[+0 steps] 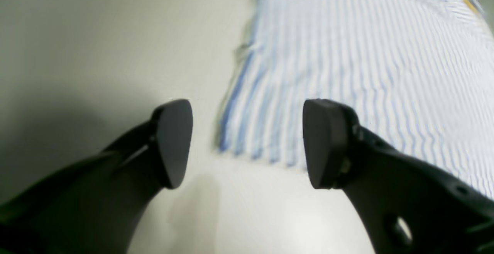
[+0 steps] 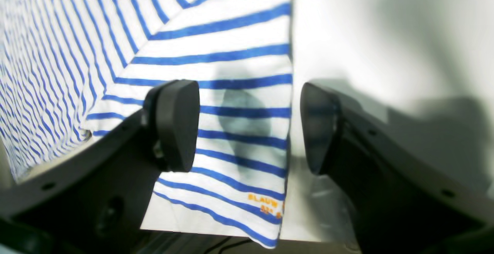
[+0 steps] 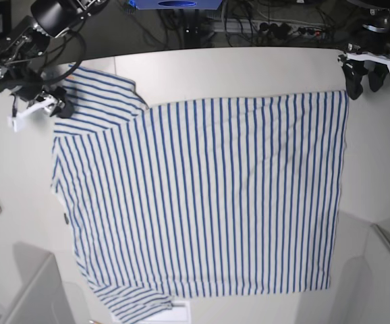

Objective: Fold the T-shirt properly
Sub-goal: 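Lower both grippers to the shirt's shoulder corners and grasp them, then lift the grasped shoulder corners and pull them toward the hem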

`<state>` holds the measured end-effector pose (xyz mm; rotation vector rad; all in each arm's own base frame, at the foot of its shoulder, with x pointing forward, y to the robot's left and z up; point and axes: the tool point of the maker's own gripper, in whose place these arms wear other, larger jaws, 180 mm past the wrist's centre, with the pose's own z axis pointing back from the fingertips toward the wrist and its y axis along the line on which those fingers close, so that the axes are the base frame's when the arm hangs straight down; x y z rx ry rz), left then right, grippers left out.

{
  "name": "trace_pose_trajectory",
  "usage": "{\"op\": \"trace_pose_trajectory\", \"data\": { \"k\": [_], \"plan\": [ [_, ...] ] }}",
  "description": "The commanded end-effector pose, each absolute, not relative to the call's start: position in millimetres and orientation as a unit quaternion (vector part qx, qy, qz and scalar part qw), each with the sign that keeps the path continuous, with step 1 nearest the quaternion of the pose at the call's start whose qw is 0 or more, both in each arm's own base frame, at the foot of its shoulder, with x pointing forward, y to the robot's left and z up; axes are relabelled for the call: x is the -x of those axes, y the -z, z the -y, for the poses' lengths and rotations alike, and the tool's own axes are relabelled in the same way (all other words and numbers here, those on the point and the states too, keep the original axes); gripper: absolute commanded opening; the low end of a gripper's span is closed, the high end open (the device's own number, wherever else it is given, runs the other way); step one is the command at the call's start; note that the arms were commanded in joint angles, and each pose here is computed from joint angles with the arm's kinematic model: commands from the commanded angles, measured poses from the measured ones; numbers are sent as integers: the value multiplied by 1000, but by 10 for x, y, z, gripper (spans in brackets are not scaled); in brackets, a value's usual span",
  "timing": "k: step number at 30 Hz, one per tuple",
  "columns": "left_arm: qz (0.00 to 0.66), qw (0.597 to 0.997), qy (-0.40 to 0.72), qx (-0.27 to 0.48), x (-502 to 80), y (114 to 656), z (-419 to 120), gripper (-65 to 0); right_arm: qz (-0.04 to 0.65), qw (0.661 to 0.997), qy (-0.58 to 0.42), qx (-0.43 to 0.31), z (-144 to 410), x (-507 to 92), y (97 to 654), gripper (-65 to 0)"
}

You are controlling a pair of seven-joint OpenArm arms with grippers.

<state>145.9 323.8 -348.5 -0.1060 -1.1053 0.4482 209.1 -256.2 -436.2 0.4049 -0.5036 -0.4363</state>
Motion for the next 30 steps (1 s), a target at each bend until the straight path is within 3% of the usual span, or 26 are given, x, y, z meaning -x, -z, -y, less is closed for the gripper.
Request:
{"op": "trace_pose_trajectory", "data": {
  "k": [1,16,19,22,26,30],
  "plan": [
    [544,813,-201,57,-1538,3339,-3245,-216,209,937,208,-188,2568,-1941,4444,-266],
    [545,807,-214,71,-1587,3473,-3291,-216,198,939,185,-211,2334,-1903,4518,-281],
    [541,808,-223,68,-1575,3538,-3335,-216,196,940,184,-212,2330,-1896,4521,-405],
    [539,808,-228,66,-1568,3572,-3357,-216,194,940,184,-212,2328,-1894,4522,-638],
    [536,804,-247,67,-1593,3676,-3380,-216,195,941,183,-210,2346,-1901,4516,-650],
    [480,832,-264,86,-1633,3941,-3363,-216,195,941,183,-210,2346,-1901,4516,-650]
  ]
}}
